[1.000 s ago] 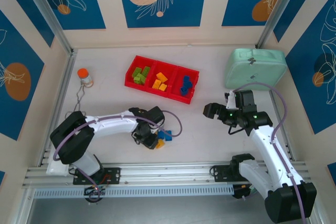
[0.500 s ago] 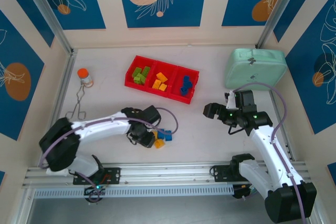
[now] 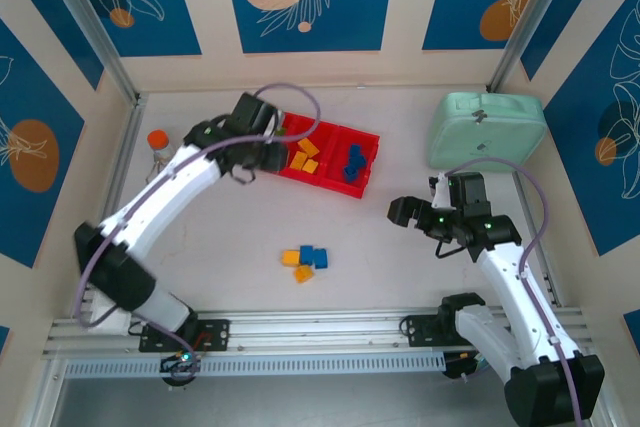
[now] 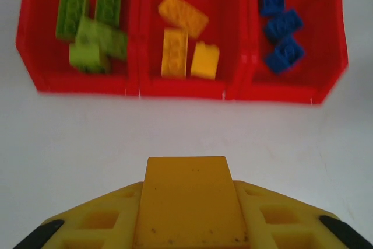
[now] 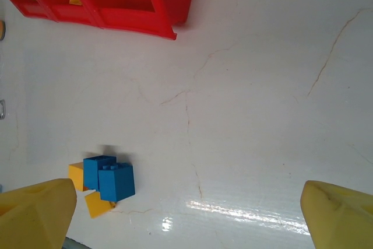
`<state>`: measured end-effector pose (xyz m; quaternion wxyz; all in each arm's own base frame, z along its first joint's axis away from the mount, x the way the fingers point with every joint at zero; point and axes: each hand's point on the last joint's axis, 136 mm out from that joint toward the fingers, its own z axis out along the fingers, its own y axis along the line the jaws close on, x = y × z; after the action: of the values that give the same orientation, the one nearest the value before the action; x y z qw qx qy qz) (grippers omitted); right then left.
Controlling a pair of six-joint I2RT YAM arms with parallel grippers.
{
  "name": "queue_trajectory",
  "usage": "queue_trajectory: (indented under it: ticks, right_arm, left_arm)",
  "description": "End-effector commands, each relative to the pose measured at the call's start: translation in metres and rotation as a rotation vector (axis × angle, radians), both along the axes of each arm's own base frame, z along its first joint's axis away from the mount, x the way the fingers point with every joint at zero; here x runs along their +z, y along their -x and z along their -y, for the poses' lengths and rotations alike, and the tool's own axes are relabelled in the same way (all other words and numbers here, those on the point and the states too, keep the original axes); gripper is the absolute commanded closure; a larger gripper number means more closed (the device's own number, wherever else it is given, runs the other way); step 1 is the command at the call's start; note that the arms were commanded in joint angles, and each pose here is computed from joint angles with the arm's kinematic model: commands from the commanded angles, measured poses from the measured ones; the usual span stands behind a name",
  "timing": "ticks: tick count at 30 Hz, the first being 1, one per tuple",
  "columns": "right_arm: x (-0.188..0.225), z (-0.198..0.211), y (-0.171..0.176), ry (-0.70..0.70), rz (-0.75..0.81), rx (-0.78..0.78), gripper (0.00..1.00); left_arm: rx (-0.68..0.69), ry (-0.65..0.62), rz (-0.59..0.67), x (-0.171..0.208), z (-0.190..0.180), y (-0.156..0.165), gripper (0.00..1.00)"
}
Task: Sort the legos into containers by color
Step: Place the lego in the container, then move the lego to the bottom-center of the table.
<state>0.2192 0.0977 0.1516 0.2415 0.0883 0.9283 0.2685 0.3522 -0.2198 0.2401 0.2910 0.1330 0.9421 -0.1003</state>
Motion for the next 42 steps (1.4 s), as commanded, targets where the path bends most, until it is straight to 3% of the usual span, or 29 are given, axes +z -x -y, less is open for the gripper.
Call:
queue_trajectory:
  ticks: [1, 6, 11, 20, 26, 28, 33, 37, 42]
  right_arm:
    - [0.011, -0.004, 0.004, -0.009, 0.019, 0.016, 0.01]
    - [0.012, -0.005, 0.004, 0.0, 0.016, 0.034, 0.01]
    - [0.013, -0.01, 0.006, -0.014, -0.003, 0.067, 0.01]
    - [0.01, -0.014, 0.007, -0.012, -0.028, 0.089, 0.01]
    - [0.008, -0.016, 0.008, -0.006, -0.033, 0.098, 0.01]
    - [0.007, -0.014, 0.007, 0.004, -0.036, 0.09, 0.01]
    - [0.007, -0.013, 0.007, 0.009, -0.037, 0.084, 0.01]
    - [0.007, -0.014, 0.008, 0.01, -0.034, 0.087, 0.01]
    - [0.007, -0.015, 0.009, 0.011, -0.032, 0.091, 0.01]
  left_arm:
    - [-0.036, -0.068, -0.017, -0.017, 0.016, -0.041, 0.79]
    - [-0.055, -0.059, -0.044, -0.048, 0.054, -0.092, 0.81]
    - [0.002, -0.046, 0.021, -0.065, 0.068, -0.129, 0.78]
    - [-0.027, 0.06, 0.003, -0.098, 0.097, -0.16, 0.62]
    - [-0.01, 0.102, 0.034, -0.084, 0.084, -0.171, 0.51]
    - [-0.013, 0.103, 0.036, -0.077, 0.079, -0.17, 0.44]
    - [-0.018, 0.116, 0.09, -0.045, 0.061, -0.148, 0.12]
    - [-0.019, 0.147, 0.142, -0.026, 0.043, -0.117, 0.01]
    - [-0.009, 0.146, 0.093, -0.041, 0.015, -0.061, 0.01]
